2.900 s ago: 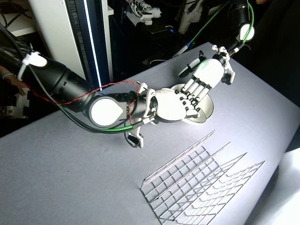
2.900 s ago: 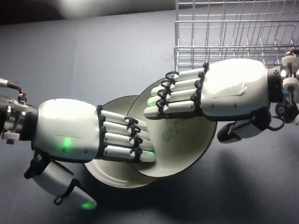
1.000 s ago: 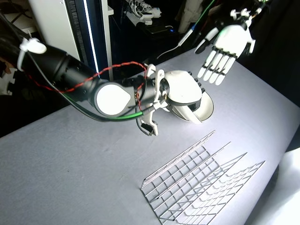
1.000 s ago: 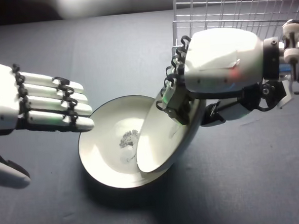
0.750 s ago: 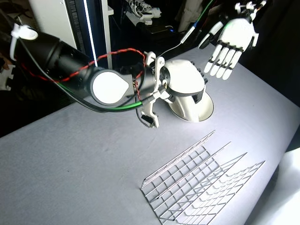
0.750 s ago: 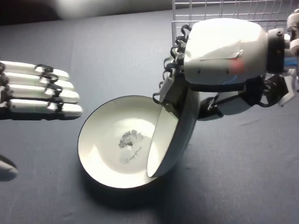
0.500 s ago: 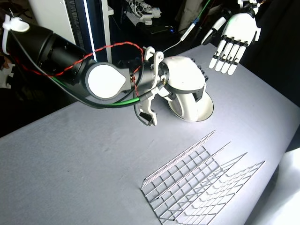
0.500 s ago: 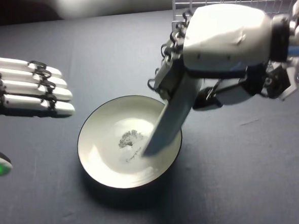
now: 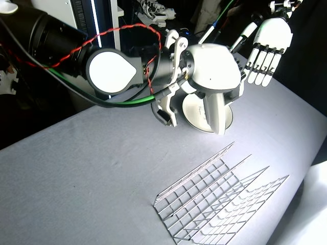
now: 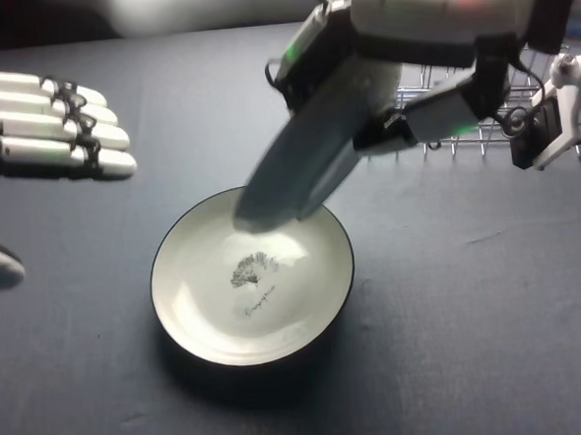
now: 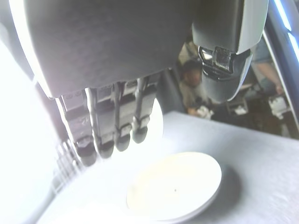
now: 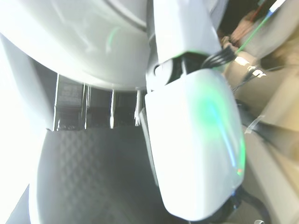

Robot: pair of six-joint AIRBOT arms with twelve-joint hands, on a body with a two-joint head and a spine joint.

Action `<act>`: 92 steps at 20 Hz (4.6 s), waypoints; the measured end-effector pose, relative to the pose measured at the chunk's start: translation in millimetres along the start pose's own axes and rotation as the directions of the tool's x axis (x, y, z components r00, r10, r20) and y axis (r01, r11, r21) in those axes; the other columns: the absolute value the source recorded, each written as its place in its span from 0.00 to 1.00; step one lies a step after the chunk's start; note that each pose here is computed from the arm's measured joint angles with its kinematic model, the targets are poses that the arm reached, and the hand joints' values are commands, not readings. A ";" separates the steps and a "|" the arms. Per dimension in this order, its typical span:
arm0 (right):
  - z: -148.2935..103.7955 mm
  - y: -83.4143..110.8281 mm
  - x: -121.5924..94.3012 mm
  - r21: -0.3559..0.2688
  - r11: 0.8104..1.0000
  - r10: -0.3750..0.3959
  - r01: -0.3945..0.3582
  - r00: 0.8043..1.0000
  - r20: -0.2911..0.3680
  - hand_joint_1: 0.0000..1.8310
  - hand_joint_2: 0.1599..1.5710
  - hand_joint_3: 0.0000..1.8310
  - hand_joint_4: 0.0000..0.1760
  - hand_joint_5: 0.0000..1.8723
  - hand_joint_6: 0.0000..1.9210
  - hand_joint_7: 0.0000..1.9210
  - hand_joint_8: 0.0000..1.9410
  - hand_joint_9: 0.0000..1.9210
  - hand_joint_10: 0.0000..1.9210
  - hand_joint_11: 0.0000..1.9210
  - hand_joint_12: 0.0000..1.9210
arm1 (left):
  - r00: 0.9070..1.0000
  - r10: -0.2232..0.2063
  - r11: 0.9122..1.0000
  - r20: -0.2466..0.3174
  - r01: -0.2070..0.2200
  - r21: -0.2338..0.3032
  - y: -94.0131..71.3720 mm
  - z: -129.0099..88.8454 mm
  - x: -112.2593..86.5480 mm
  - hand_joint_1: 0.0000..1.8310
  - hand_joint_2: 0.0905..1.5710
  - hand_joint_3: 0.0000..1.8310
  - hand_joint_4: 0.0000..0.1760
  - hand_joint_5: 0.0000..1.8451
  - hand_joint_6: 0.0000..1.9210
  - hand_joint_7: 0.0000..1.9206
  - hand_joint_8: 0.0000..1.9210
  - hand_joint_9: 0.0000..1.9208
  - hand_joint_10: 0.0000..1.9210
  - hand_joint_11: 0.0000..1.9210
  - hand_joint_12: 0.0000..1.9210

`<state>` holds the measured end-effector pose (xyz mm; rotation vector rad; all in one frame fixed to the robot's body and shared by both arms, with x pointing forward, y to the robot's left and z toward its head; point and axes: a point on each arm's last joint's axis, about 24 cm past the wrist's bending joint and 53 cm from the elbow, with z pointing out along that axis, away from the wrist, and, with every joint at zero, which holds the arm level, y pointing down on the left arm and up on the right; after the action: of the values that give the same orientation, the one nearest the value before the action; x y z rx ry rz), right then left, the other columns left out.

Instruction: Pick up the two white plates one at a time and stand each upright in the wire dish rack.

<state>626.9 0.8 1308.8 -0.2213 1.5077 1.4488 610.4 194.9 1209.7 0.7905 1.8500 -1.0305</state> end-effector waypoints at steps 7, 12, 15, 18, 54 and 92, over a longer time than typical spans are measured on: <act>3.1 -12.4 -22.8 0.080 0.982 0.163 -0.169 0.984 0.075 0.82 0.62 0.00 0.00 0.62 0.25 0.60 0.31 0.61 0.39 0.47 0.75 | 1.000 0.006 1.000 0.003 -0.006 0.023 -8.4 2.8 -4.1 0.00 0.80 0.00 0.00 0.06 0.00 0.05 0.00 0.04 0.01 0.03 0.02; 5.0 -16.4 -42.7 0.101 0.942 0.305 -0.321 0.941 0.146 0.82 0.61 0.00 0.00 0.63 0.25 0.62 0.26 0.63 0.35 0.48 0.72 | 1.000 0.011 0.999 -0.002 -0.011 0.033 -14.6 17.6 -3.0 0.00 0.79 0.00 0.00 0.04 0.00 0.04 0.00 0.03 0.00 0.02 0.03; 5.0 -20.8 -47.0 0.115 0.913 0.371 -0.392 0.913 0.170 0.82 0.61 0.00 0.00 0.61 0.28 0.61 0.31 0.63 0.34 0.47 0.73 | 1.000 0.012 0.999 -0.010 -0.011 0.041 -19.3 23.5 0.1 0.00 0.79 0.00 0.00 0.05 0.00 0.05 0.00 0.04 0.00 0.00 0.09; 5.6 -27.8 -47.3 0.138 0.871 0.445 -0.472 0.875 0.189 0.82 0.61 0.00 0.00 0.62 0.26 0.62 0.28 0.63 0.34 0.48 0.72 | 0.999 0.011 0.999 -0.038 -0.009 0.037 -20.0 28.7 11.5 0.00 0.79 0.00 0.00 0.04 0.00 0.03 0.00 0.02 0.00 0.00 0.05; -63.4 -148.8 -148.7 0.252 0.773 0.416 -0.582 0.766 0.489 0.82 0.61 0.00 0.00 0.57 0.35 0.61 0.32 0.62 0.33 0.48 0.72 | 0.990 -0.089 0.996 -0.112 0.087 -0.022 -8.6 66.3 62.1 0.00 0.80 0.00 0.00 0.09 0.00 0.09 0.00 0.07 0.00 0.00 0.17; -98.5 -198.9 -113.3 0.385 0.763 0.324 -0.518 0.823 0.467 0.75 0.70 0.00 0.00 0.42 0.64 0.47 0.52 0.49 0.61 0.41 0.52 | 0.980 -0.042 0.998 -0.194 0.031 -0.059 4.8 82.3 103.3 0.00 0.79 0.00 0.00 0.09 0.00 0.09 0.00 0.08 0.00 0.00 0.25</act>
<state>773.1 -189.2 1240.6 0.7367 1.6056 1.2824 599.8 136.8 1091.5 0.8529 2.0579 -0.9477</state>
